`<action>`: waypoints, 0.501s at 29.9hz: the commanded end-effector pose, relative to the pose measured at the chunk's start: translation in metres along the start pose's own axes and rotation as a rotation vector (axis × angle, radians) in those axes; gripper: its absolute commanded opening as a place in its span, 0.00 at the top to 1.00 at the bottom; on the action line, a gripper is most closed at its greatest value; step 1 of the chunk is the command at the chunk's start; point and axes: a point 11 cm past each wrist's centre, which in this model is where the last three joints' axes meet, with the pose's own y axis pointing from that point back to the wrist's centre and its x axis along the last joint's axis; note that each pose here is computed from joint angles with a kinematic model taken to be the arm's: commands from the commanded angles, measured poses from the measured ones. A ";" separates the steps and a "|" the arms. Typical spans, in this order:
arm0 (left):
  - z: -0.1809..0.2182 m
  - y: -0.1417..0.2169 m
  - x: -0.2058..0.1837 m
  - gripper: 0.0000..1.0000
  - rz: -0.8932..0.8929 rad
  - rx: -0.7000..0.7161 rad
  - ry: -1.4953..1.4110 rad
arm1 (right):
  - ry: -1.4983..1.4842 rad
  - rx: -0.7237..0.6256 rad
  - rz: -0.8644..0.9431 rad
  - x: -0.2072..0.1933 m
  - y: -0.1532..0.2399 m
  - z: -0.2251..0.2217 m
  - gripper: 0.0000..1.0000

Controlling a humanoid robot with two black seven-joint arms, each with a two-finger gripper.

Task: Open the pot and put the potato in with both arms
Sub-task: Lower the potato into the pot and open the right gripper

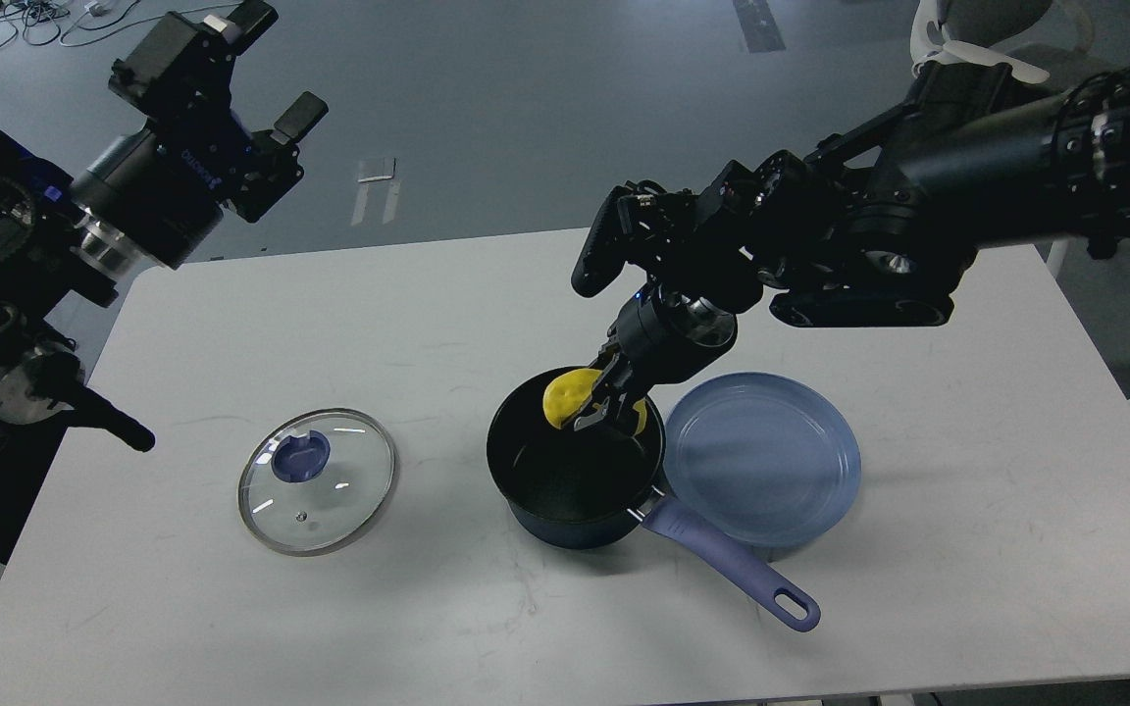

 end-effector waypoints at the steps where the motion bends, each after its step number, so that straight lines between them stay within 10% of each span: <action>1: 0.001 0.000 -0.001 0.02 -0.003 -0.004 0.002 | -0.023 0.003 0.023 -0.002 -0.004 0.002 0.72; 15: 0.001 0.000 -0.002 0.02 -0.005 -0.004 0.005 | -0.096 -0.010 0.045 -0.016 -0.012 0.014 0.68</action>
